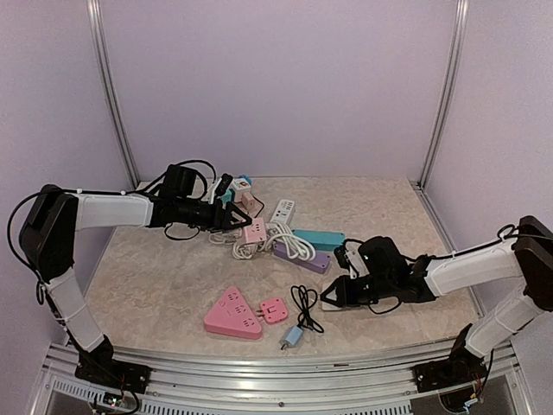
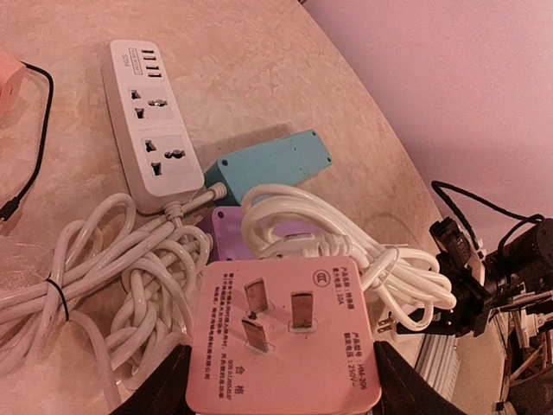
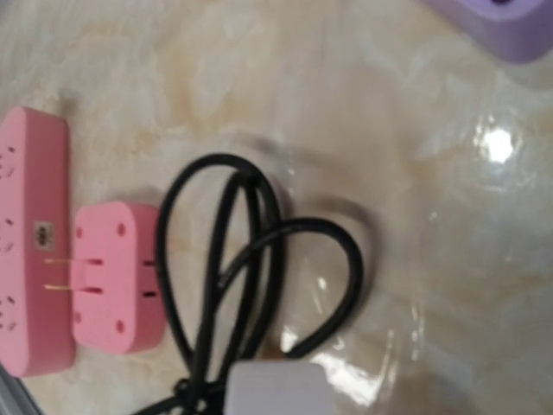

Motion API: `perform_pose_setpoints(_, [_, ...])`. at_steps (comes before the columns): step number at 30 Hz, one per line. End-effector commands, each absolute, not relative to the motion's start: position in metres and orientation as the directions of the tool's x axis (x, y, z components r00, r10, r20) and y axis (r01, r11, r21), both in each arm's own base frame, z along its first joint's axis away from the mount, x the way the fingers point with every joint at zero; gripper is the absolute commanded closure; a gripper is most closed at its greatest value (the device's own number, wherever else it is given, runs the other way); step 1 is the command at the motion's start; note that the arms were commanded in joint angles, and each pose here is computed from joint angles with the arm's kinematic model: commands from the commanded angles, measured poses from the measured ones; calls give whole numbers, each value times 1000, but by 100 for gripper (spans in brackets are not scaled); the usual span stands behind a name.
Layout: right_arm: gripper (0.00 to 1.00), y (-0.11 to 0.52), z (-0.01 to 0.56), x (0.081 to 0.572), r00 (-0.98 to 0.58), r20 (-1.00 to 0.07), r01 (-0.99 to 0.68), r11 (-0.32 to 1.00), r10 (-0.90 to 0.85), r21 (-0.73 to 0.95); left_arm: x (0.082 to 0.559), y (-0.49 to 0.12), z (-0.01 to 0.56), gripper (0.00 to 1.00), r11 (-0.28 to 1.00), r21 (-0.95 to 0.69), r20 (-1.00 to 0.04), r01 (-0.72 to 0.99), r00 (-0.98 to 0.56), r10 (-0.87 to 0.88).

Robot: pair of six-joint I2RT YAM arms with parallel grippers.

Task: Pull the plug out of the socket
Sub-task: Place the plug at the center of the board.

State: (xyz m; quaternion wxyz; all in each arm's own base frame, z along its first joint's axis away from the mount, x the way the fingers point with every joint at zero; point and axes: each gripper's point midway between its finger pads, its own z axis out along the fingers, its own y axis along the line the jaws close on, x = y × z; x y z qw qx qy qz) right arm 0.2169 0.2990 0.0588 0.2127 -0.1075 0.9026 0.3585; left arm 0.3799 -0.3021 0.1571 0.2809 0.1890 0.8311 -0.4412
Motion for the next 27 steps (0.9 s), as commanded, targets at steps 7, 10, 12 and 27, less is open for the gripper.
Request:
perform_pose_setpoints(7, [57,297,50,218,-892,-449,-327,759,-51,564,385,-304,214,66,473,-585,-743,658,-669,12])
perform_pose_setpoints(10, [49,291,49,221,-888,-457,-320,783,-51,534,384,-304,213,66,473,-587,-741,657,-671,13])
perform_pose_setpoints(12, [41,284,48,222,-886,-462,-308,803,-46,510,384,-304,213,66,473,-586,-742,658,-671,13])
perform_pose_setpoints(27, [9,251,154,250,-713,-701,-304,886,32,350,377,-310,227,66,401,-635,-725,661,-689,-12])
